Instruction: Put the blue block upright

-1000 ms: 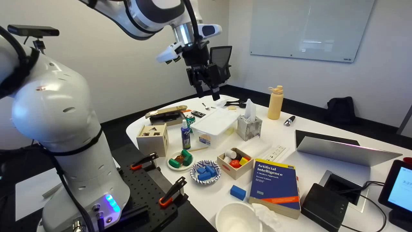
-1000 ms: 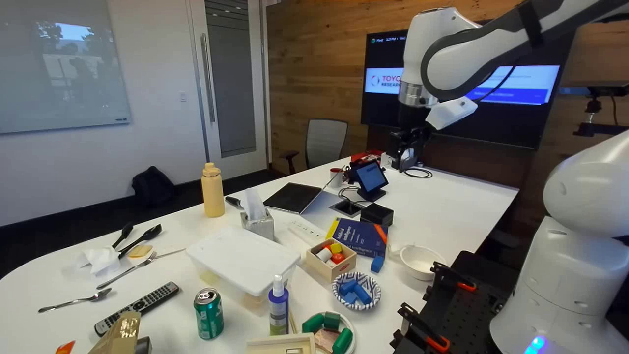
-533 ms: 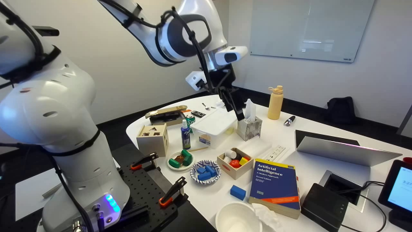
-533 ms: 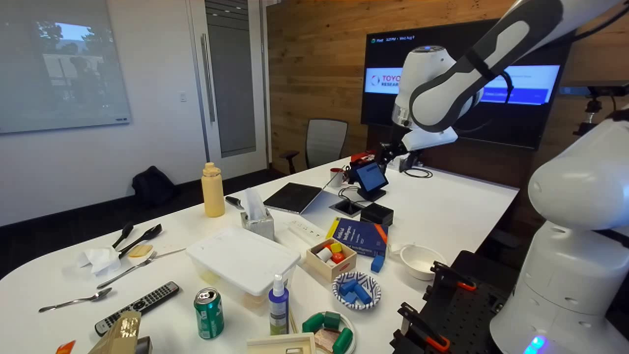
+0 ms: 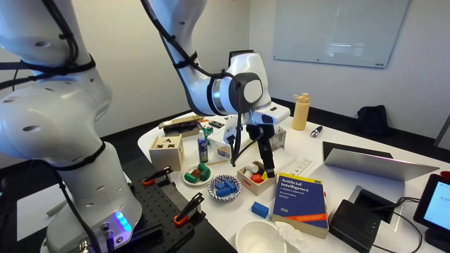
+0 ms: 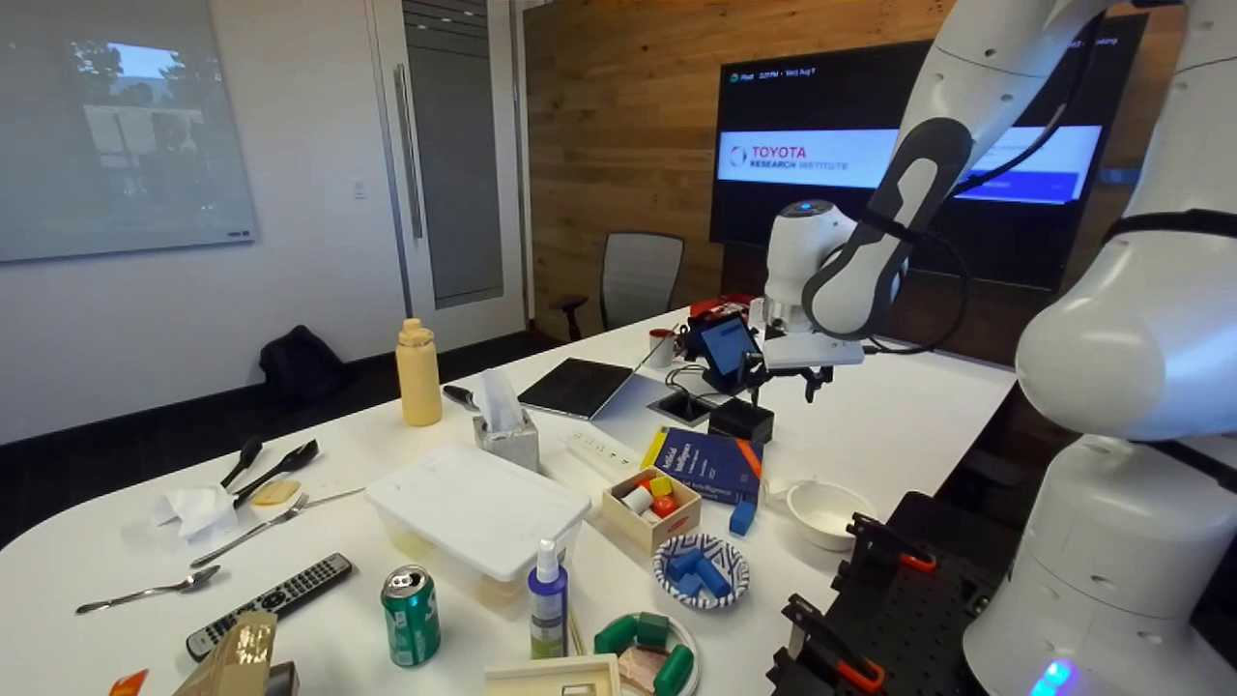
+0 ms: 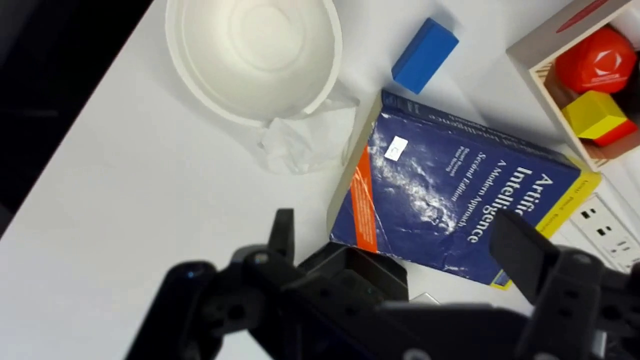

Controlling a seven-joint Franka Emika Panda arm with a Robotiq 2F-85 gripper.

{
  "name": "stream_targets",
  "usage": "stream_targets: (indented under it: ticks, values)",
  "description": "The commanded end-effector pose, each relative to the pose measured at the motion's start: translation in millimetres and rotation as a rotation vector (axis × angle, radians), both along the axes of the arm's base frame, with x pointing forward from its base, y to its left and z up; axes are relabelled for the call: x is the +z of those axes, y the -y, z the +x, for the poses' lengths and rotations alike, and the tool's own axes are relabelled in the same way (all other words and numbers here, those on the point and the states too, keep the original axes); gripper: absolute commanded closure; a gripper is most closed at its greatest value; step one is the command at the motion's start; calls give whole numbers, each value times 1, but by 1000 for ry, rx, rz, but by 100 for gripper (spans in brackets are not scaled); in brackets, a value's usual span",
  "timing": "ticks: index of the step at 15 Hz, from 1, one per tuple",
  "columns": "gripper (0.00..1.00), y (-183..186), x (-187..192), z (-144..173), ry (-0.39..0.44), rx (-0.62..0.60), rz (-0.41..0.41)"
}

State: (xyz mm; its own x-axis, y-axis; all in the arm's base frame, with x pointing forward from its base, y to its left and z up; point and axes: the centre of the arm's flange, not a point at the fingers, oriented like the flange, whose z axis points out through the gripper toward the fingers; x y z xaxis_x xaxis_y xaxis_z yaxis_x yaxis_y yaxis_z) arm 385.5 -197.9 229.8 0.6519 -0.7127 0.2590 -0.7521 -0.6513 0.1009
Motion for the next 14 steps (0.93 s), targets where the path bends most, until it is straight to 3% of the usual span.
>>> stream_targets:
  ticks: [1, 7, 14]
  values:
    - [0, 17, -64, 18, 31, -151, 30]
    - [0, 13, -145, 23, -4, -310, 85]
    - [0, -12, -199, 42, 3, -431, 98]
